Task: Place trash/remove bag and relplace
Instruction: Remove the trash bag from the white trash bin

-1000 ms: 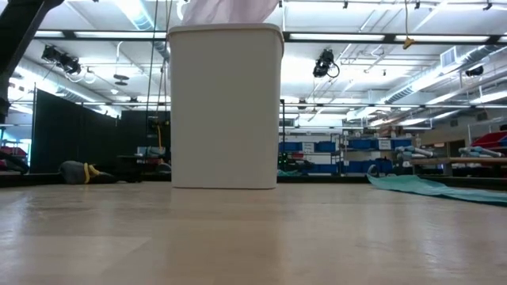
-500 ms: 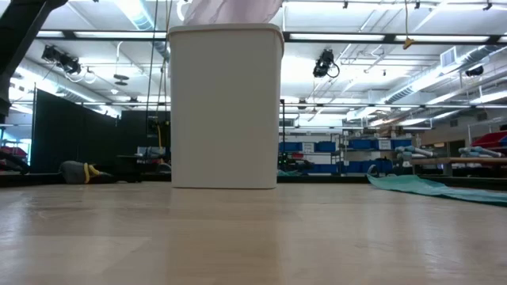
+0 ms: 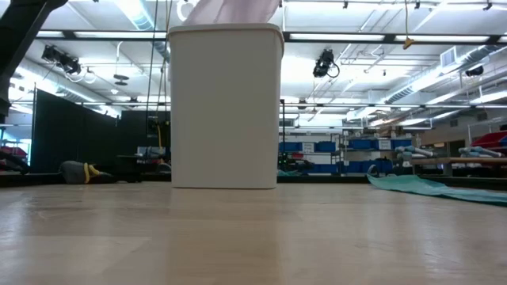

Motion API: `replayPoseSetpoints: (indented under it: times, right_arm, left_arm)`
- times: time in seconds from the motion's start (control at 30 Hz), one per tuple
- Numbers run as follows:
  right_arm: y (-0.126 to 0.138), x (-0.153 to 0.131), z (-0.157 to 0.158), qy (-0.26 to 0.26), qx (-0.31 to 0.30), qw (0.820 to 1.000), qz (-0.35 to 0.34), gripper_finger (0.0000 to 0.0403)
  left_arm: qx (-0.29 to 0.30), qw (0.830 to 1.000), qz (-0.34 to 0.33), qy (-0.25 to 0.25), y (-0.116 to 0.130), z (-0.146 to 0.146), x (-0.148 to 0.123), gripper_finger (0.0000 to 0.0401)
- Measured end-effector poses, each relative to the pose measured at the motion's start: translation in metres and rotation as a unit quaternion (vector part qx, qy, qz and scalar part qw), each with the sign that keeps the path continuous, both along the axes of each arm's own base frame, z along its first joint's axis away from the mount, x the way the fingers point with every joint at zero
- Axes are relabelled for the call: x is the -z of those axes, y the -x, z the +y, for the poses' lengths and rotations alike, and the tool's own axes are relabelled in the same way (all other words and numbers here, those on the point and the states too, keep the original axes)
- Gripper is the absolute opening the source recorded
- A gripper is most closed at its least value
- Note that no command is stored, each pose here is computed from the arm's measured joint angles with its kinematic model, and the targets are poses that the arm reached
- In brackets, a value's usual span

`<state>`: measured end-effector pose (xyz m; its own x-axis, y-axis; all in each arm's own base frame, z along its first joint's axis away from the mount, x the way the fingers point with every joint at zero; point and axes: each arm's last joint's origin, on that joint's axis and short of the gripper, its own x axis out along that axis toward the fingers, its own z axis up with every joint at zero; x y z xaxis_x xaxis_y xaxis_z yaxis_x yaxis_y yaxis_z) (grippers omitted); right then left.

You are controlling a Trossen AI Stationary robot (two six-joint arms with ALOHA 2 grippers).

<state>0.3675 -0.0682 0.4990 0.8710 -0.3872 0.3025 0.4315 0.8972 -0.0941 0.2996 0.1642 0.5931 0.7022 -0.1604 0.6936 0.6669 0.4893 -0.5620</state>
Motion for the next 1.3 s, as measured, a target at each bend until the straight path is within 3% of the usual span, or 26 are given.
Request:
replayPoseSetpoints:
  times: [0.47,0.73,0.9,1.17,1.3]
  right_arm:
    - [-0.011,0.031,0.01,-0.047,-0.019,0.993,0.109,0.0001]
    - [-0.016,0.047,0.016,-0.058,-0.026,0.989,0.134,0.0002]
    - [-0.013,0.042,0.019,-0.048,-0.038,0.991,0.12,0.0038]
    - [-0.009,0.047,0.021,-0.057,-0.036,0.985,0.158,0.0096]
    - [-0.005,0.035,0.028,-0.032,-0.042,0.991,0.122,0.0117]
  left_arm:
    - [-0.03,1.0,0.002,0.006,0.011,0.019,0.0,0.0004]
    - [-0.04,0.999,0.007,0.012,0.019,0.032,0.001,0.0004]
    - [-0.055,0.998,-0.001,0.013,0.029,0.041,-0.001,0.0004]
    - [-0.083,0.995,-0.047,0.017,0.061,0.062,-0.01,0.0004]
    - [-0.1,0.994,-0.048,0.006,0.074,0.069,-0.013,0.0004]
